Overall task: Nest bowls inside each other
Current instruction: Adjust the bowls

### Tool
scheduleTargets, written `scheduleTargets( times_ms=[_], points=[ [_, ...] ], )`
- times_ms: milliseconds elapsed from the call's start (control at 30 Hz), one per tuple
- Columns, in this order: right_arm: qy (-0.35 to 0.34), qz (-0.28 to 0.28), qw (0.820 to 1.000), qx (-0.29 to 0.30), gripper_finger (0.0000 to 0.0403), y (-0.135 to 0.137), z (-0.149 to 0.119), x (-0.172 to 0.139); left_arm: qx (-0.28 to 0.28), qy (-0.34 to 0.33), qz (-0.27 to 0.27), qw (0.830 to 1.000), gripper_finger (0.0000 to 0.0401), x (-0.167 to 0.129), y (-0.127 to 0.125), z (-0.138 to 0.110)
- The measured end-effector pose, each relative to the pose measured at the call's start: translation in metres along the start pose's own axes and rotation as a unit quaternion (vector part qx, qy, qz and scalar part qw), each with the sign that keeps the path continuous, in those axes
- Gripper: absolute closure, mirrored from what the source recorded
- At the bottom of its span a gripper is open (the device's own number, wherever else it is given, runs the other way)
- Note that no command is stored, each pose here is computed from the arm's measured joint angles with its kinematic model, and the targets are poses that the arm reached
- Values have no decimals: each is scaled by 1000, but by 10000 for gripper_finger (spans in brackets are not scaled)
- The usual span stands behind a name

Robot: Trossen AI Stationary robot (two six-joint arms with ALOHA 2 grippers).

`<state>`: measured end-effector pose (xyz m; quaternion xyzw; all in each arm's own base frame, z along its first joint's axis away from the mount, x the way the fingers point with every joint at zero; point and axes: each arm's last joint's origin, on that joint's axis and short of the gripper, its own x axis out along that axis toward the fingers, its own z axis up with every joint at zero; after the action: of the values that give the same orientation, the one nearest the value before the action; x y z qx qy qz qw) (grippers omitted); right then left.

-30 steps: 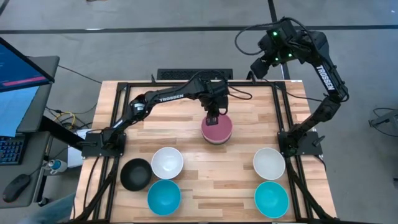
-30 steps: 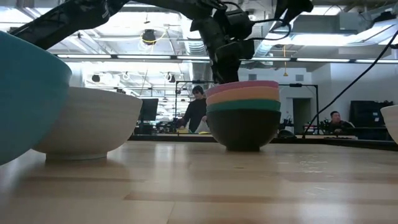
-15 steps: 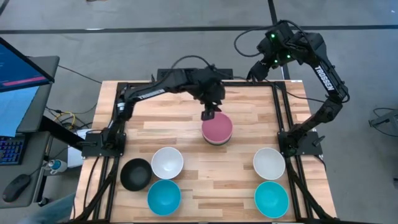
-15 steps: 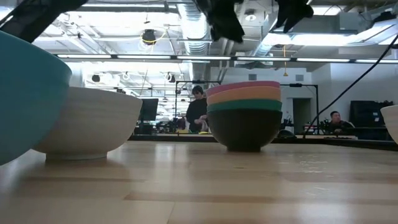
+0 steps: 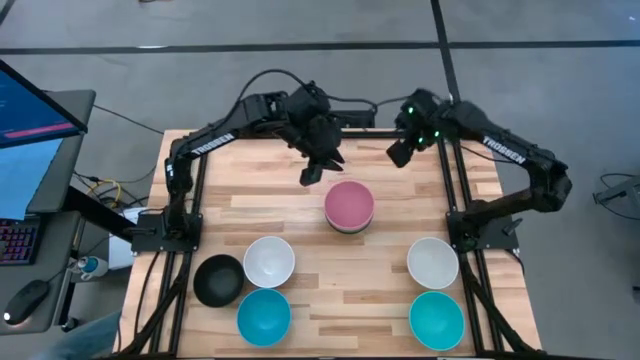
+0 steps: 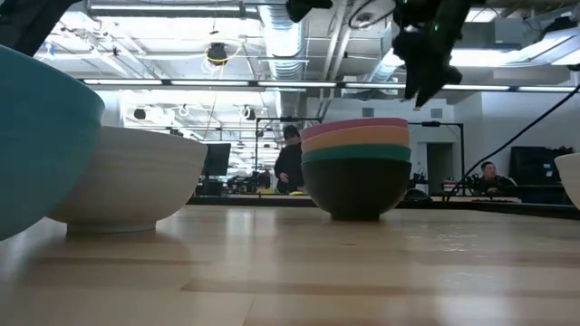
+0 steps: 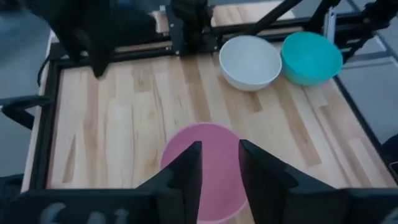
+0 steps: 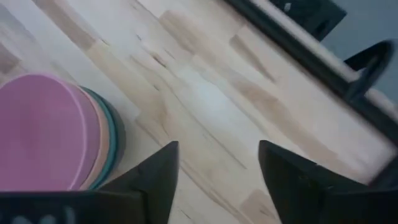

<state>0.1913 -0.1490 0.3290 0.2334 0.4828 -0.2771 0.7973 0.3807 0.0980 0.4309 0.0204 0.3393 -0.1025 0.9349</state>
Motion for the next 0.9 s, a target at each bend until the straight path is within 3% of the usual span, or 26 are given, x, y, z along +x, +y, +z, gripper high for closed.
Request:
scheduleTargets(
  times_ms=[333, 500, 700, 900],
  points=[
    [20, 0, 998, 54, 388, 3, -21, 54, 33, -65, 1, 997, 395, -6, 0, 13],
    [17, 63, 994, 92, 392, 4, -29, 77, 31, -109, 30, 993, 400, -41, 3, 17],
    [36, 114, 988, 102, 393, 26, -36, 116, 21, -138, 47, 989, 401, -77, 7, 14],
    [42, 148, 984, 93, 399, 51, -32, 144, 26, -147, 59, 987, 401, -89, 2, 16]
  ],
)
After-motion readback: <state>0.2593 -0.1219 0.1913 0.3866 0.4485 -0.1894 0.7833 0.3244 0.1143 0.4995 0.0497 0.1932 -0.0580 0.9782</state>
